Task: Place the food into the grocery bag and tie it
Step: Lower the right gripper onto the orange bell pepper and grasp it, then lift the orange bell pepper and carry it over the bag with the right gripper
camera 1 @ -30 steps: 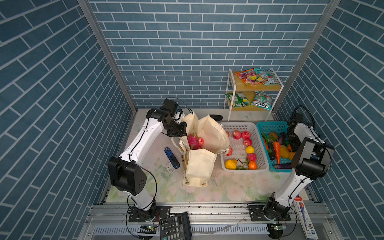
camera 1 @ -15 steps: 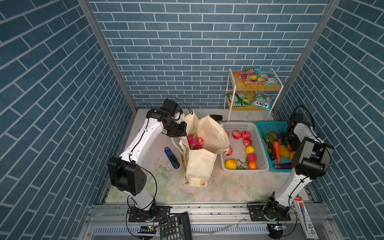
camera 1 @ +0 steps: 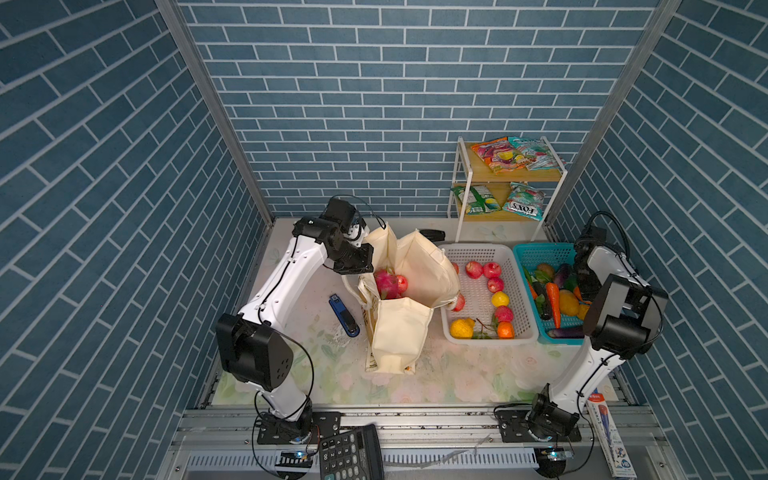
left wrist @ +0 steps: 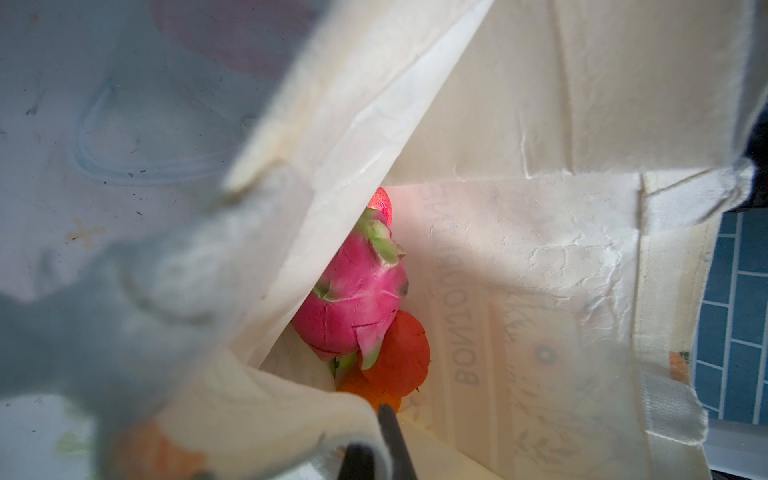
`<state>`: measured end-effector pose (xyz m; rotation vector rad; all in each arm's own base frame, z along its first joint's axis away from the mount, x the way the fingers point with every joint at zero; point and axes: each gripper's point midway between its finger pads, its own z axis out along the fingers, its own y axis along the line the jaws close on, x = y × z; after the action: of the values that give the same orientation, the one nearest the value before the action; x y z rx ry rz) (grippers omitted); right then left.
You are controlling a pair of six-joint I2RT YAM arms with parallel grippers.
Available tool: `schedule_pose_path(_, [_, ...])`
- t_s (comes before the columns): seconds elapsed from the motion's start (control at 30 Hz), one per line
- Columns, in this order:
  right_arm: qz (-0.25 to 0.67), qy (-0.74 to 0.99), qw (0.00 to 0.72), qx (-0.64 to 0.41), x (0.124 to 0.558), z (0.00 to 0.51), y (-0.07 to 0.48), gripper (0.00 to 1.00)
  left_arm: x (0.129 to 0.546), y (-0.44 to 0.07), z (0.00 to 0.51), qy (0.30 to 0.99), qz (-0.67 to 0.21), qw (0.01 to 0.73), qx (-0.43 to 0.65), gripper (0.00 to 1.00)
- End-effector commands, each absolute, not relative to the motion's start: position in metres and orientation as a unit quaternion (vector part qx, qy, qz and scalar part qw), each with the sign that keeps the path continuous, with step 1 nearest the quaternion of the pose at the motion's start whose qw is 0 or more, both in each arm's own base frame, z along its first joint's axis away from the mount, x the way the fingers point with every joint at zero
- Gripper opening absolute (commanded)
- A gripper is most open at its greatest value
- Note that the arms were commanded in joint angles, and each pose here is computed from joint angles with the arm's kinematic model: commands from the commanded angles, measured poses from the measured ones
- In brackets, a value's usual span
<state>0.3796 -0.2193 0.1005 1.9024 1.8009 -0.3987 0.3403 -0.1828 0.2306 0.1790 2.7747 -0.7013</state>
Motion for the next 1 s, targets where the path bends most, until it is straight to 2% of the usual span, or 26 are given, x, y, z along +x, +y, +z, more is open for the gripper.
schedule_pose_path(0.0, [-0.124, 0.651, 0.262, 0.701, 0.381, 0.114, -0.213, 0.72, 0.341, -0.187, 0.229, 0.959, -0.241, 0.131, 0.071, 0.05])
schedule_pose_path(0.23, [-0.112, 0.661, 0.291, 0.683, 0.38, 0.144, -0.202, 0.66, 0.343, -0.188, 0.23, 0.957, -0.244, 0.136, 0.072, 0.05])
schedule_pose_path(0.5, [-0.102, 0.686, 0.331, 0.639, 0.381, 0.187, -0.178, 0.66, 0.343, -0.188, 0.231, 0.956, -0.246, 0.14, 0.074, 0.05])
schedule_pose_path(0.97, [-0.042, 0.776, 0.415, 0.472, 0.386, 0.272, -0.068, 0.66, 0.341, -0.188, 0.231, 0.955, -0.247, 0.143, 0.081, 0.05])
